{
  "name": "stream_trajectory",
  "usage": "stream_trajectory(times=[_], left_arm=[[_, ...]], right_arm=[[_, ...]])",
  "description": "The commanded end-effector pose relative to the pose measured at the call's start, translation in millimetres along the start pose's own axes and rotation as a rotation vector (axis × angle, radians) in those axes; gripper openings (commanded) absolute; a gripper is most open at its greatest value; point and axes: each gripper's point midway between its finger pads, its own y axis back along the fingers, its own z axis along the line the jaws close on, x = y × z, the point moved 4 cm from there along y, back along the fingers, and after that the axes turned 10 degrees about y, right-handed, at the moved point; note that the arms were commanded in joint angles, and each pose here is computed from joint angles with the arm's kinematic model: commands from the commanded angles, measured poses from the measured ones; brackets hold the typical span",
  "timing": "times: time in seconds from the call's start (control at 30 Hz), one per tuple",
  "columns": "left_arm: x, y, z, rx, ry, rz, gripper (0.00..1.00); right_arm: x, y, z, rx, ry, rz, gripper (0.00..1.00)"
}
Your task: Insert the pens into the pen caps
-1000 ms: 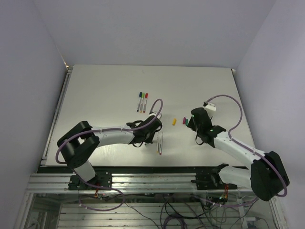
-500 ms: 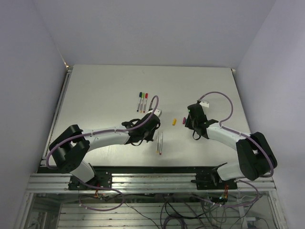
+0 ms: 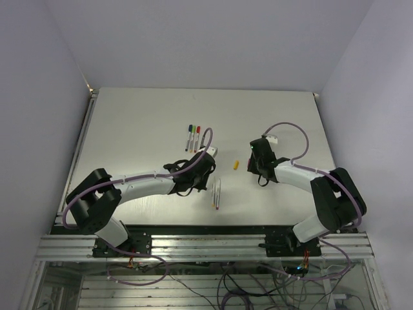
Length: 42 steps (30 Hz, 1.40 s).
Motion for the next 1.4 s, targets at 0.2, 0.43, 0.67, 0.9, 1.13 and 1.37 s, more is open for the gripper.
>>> stream_trajectory(times=[0.2,0.43,0.67,0.9,1.13,1.37], left_arm=[[-6,4,0,0.038,0.042,-0.02,0.07],[-7,3,2,0.032,0.046,-0.022,0.07],[-5,2,6,0.024,0.054,-0.019,0.07],[-4,-2,5,0.031,0.059,-0.007,0.07],[-4,-3,4,0.033,0.059,-0.004,0.07],[-5,-3,5,0.031,0.06,-0.004,0.07]], right_arm=[[-2,-11,3,0.009,0.01,0.017,0.4],[-2,-20,1,0.046,0.027,0.041,0.39],[3,-22,1,0.053,0.019,0.063,0.38],[17,-25,-5,0.083,0.022,0.11,0.35],[29,-26,-8,0.093,0.031,0.144,0.3],[43,-23,-9,0.075,0.008,0.177,0.15]])
